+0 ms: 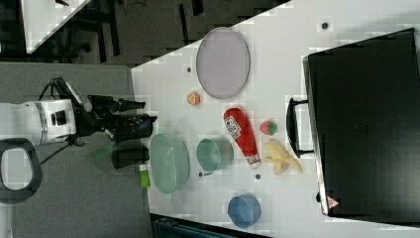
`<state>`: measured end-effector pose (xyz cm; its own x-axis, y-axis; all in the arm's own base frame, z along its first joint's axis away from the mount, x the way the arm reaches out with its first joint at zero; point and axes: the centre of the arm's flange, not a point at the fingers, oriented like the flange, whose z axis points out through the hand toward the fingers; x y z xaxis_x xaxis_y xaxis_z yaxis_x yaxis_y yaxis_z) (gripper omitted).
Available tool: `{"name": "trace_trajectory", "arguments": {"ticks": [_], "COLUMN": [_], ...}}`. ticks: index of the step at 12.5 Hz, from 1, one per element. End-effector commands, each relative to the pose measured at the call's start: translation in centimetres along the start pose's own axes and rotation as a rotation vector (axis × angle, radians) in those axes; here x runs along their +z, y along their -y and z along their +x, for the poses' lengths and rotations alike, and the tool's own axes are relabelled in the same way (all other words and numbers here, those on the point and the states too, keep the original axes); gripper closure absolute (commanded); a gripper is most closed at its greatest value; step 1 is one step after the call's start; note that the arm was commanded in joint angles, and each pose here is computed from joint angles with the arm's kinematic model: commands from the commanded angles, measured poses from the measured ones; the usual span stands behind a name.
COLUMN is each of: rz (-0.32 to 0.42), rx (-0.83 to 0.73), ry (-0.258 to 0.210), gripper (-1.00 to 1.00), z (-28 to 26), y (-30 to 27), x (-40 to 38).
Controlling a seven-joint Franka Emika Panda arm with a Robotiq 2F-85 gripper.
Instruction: Pick Ketchup from the table and place it in strainer.
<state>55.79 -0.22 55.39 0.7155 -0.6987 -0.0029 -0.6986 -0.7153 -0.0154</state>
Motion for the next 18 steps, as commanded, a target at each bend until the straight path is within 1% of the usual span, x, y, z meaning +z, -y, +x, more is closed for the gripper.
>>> {"name": "trace_trajectory", "arguments": {"ticks": [1,3,5,6,9,11,12,15,18], "rz": [-0.041,-0.054,-0.065,-0.066,-0.065,-0.064,-0.059,-0.041,-0.017], "rx": [0.080,0.073,0.028,-0.022,-0.262,-0.449,-0.546,-0.773,-0.954], "ry": [0.050,0.065,0.077,0.079,0.094,0.114,0.116,0.112,0.085], "gripper": [-0.59,-1.00,-1.00,-1.00,-1.00,-1.00,-1.00,-1.00,-1.00], "z": [-4.1,-4.1,-4.0,-3.9,-3.8,-3.8,-4.0,-4.4,-4.6], "y": [-7.6,-7.3,-6.5,-5.9,-4.4,-3.7,-3.3,-2.6,-2.8], "x": [-5.4,-4.0,-1.7,-0.3,4.5,8.2,9.9,15.2,19.9]}}
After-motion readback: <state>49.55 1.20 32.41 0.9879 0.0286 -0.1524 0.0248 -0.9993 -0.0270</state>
